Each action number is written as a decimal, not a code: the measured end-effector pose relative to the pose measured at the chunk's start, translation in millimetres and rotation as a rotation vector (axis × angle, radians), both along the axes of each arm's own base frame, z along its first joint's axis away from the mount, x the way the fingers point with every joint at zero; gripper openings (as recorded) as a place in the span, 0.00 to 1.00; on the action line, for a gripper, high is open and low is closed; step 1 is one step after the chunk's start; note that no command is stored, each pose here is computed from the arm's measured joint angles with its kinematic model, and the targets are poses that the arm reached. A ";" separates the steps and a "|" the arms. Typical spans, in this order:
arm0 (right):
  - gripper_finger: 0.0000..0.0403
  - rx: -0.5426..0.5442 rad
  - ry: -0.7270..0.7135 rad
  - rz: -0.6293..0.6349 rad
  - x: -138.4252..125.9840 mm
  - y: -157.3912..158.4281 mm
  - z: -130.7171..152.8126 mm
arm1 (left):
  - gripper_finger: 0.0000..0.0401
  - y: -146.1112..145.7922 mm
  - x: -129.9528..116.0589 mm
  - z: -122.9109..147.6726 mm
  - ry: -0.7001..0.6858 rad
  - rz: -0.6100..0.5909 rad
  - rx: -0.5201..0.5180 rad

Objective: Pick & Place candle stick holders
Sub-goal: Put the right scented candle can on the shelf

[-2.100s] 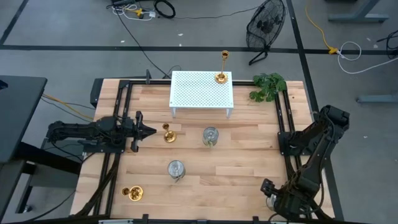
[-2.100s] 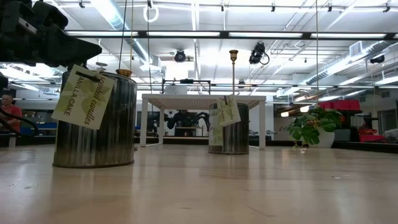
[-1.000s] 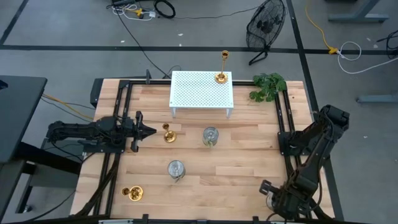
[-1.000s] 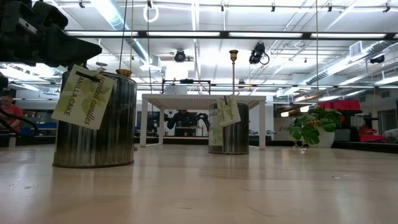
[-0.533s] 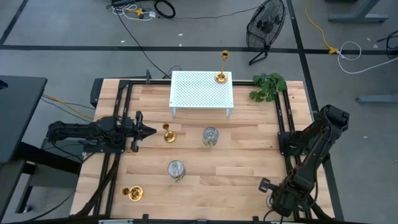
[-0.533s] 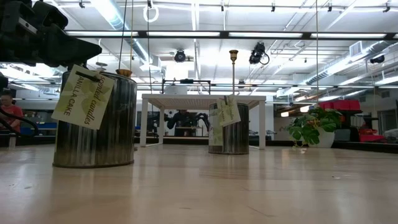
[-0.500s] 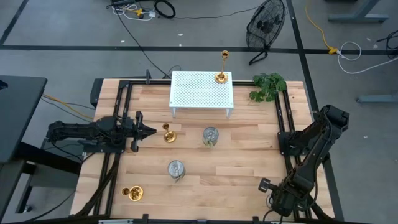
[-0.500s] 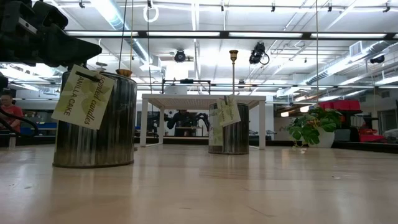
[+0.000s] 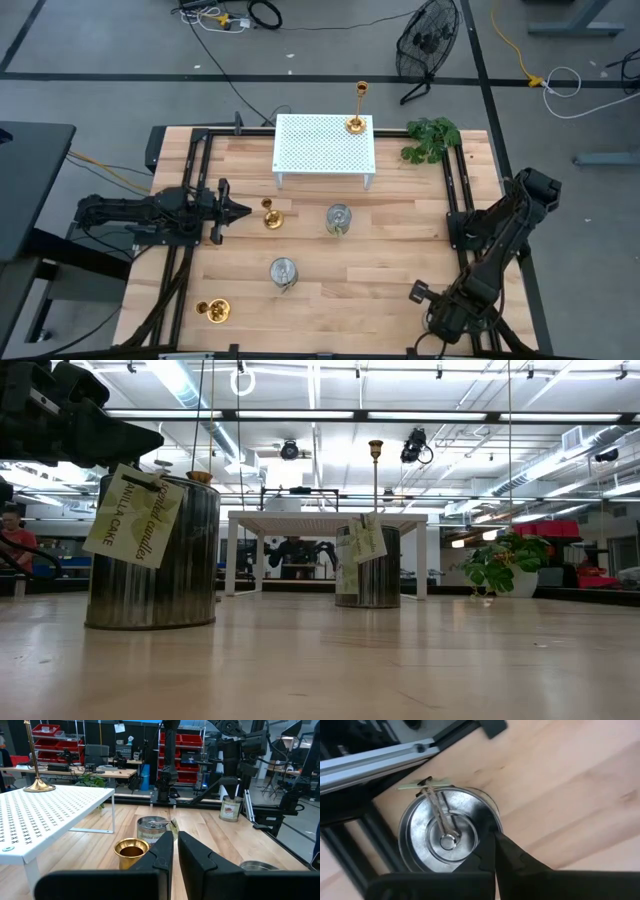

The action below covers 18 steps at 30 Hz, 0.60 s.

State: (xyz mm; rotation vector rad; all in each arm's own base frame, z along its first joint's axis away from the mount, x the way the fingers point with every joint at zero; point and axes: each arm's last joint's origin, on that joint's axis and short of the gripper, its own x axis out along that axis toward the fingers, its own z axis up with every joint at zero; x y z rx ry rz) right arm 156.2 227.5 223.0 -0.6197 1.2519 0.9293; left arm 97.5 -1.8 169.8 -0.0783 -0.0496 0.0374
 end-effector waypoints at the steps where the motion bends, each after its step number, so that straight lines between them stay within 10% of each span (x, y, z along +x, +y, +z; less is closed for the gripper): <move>1: 0.00 -0.005 -0.007 -0.007 1.3 -0.9 0.0 | 0.08 0.0 0.0 0.1 0.000 0.000 0.000; 18: 0.00 -0.092 -0.117 -0.169 21.7 -16.6 -0.1 | 0.08 0.0 0.0 0.1 0.000 0.000 0.000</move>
